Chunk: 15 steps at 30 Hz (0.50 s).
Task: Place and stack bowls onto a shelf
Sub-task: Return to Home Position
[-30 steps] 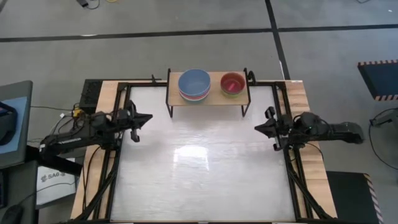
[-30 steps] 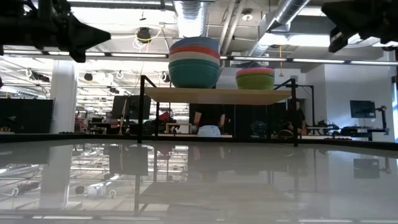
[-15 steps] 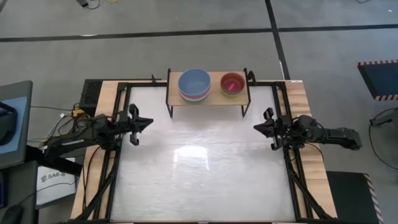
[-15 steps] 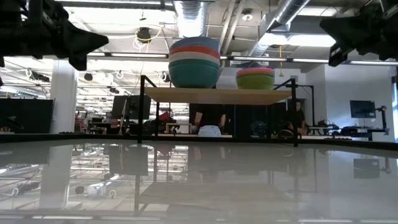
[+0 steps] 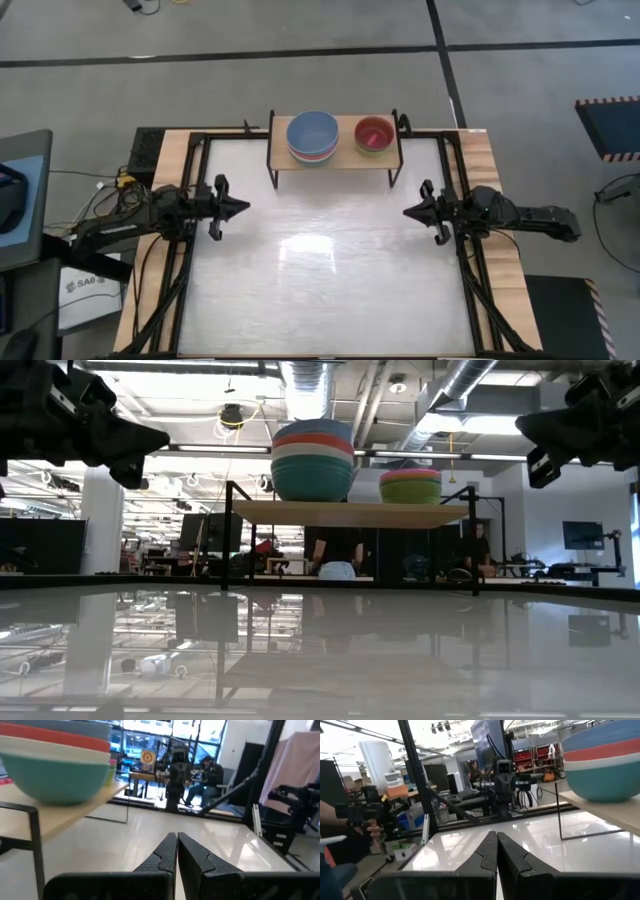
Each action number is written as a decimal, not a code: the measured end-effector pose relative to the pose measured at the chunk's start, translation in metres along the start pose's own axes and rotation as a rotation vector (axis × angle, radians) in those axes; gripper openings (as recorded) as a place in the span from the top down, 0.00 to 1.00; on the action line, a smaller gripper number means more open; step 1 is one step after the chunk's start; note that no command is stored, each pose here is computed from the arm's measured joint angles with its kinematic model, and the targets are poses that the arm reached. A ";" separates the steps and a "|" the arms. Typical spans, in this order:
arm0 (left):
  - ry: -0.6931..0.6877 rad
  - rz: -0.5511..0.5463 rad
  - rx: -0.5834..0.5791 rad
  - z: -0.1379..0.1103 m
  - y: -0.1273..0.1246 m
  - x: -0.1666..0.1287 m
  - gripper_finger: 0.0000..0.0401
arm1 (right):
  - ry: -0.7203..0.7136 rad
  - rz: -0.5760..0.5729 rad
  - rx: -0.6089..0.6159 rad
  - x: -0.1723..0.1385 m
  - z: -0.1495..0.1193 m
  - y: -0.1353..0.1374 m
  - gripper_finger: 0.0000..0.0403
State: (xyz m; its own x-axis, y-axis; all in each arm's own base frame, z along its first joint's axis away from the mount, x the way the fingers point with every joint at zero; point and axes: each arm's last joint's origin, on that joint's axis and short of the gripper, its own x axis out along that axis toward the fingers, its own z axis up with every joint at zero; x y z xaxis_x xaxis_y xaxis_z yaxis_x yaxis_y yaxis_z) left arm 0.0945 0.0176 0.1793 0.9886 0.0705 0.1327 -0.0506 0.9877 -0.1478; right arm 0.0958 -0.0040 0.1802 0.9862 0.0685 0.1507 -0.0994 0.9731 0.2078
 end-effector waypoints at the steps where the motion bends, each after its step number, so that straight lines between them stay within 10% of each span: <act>1: -0.003 0.005 -0.007 0.000 0.000 0.000 1.00 | 0.002 0.002 0.001 0.000 0.000 0.000 0.94; 15: 0.052 0.083 0.027 -0.007 -0.007 0.004 1.00 | -0.012 0.039 -0.058 0.000 0.001 0.004 0.94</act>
State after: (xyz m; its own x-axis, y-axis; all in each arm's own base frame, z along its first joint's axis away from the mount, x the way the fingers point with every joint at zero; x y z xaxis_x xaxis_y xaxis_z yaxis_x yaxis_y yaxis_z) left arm 0.0997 0.0098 0.1737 0.9869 0.1457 0.0698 -0.1359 0.9823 -0.1292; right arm 0.0957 -0.0005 0.1818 0.9801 0.1044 0.1689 -0.1296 0.9809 0.1453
